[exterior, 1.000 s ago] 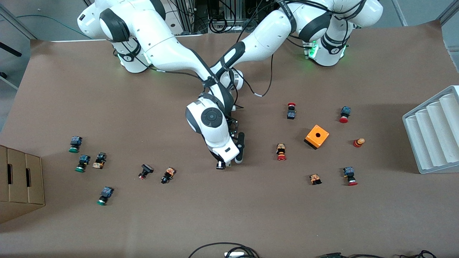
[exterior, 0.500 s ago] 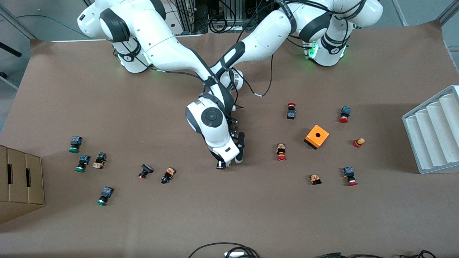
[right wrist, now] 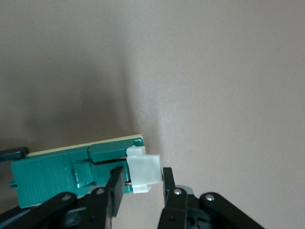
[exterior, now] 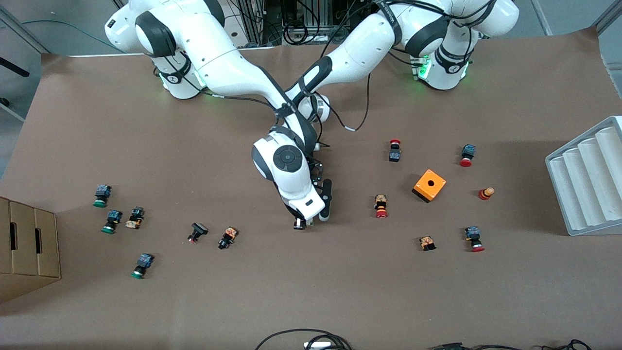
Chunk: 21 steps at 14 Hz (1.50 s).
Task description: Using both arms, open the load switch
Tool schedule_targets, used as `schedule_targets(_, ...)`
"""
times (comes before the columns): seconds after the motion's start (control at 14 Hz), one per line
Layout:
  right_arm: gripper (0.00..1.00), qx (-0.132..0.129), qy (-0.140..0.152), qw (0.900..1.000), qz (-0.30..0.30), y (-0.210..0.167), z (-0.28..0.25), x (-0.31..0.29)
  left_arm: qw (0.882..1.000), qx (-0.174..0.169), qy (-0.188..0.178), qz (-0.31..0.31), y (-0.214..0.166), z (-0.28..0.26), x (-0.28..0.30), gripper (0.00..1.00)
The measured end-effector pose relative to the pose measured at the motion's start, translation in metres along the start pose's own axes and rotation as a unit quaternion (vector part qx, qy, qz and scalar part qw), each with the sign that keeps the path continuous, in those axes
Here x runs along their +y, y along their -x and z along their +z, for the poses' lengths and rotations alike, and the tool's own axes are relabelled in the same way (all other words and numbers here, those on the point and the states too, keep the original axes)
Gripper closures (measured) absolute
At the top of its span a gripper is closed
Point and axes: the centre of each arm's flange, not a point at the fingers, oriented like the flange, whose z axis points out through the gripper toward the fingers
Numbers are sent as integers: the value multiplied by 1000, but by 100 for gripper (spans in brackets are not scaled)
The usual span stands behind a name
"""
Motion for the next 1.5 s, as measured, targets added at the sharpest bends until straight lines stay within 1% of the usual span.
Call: schedule_targets(1.5,61,-1,0,1000,-3,-2,-4,-2,1000,0,0,-1,0,0,0,41)
